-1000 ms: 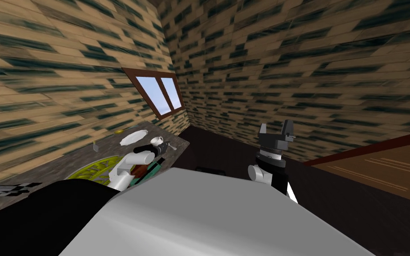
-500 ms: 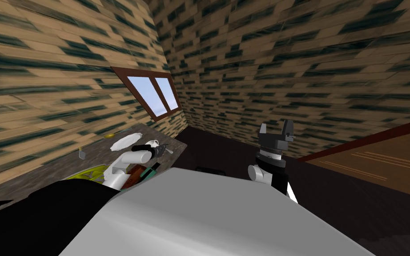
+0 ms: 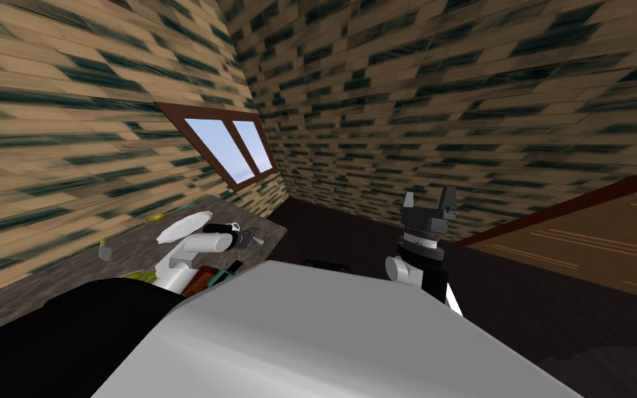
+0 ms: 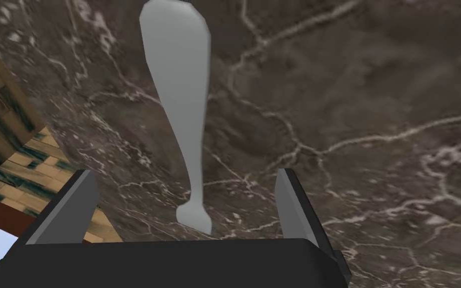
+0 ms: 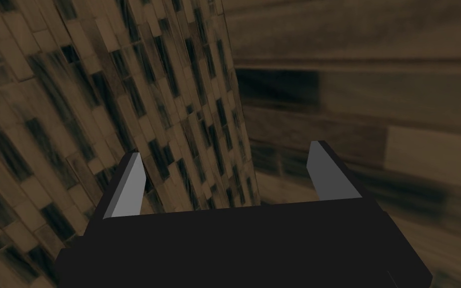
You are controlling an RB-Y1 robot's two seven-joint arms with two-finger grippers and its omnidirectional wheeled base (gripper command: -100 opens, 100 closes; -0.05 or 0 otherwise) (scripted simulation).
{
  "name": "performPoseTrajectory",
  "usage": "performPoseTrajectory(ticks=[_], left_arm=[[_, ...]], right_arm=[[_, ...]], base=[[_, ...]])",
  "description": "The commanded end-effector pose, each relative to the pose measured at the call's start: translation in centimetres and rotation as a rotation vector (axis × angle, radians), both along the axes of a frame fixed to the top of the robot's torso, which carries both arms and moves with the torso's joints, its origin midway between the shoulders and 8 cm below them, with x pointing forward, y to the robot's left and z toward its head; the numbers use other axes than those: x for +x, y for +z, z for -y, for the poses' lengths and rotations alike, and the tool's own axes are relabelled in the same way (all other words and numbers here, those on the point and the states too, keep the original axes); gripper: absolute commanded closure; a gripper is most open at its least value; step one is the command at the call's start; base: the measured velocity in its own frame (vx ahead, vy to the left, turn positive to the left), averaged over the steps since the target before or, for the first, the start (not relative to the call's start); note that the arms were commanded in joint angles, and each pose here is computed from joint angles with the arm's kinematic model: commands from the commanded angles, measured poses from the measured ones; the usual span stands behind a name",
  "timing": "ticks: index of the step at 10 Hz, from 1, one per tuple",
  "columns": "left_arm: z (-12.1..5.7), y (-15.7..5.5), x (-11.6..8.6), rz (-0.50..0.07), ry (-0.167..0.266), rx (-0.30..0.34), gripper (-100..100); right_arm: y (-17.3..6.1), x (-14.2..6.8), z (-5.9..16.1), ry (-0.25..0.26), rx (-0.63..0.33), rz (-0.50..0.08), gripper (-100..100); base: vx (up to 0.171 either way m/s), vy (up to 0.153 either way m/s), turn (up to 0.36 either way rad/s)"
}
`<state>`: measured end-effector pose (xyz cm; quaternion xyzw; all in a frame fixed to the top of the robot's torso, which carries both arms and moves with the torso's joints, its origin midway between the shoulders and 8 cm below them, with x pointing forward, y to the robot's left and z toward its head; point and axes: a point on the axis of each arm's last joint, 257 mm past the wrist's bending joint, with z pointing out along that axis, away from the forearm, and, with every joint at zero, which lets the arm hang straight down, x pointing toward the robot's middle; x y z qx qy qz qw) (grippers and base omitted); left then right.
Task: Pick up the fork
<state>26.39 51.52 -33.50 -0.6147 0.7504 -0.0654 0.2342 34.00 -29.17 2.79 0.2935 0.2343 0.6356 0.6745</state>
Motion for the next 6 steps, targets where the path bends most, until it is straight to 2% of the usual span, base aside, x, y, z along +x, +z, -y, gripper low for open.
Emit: performPoseTrajectory(ticks=[1, 2, 6], left_arm=[[-0.6, -0.1, -1.1, -0.053, -0.005, -0.001, -100], [-0.5, -0.2, -1.4, -0.065, -0.003, -0.003, -100], [-1.6, -0.2, -4.1, -0.189, -0.012, -0.007, -100]], right_arm=[[0.0, 0.0, 0.0, 0.000, 0.000, 0.000, 0], [0.0, 0.0, 0.0, 0.000, 0.000, 0.000, 0], [0.0, 0.0, 0.0, 0.000, 0.000, 0.000, 0]], base=[[0.047, -0.003, -0.090], [0.037, 0.000, -0.049], [0.034, -0.003, -0.080]])
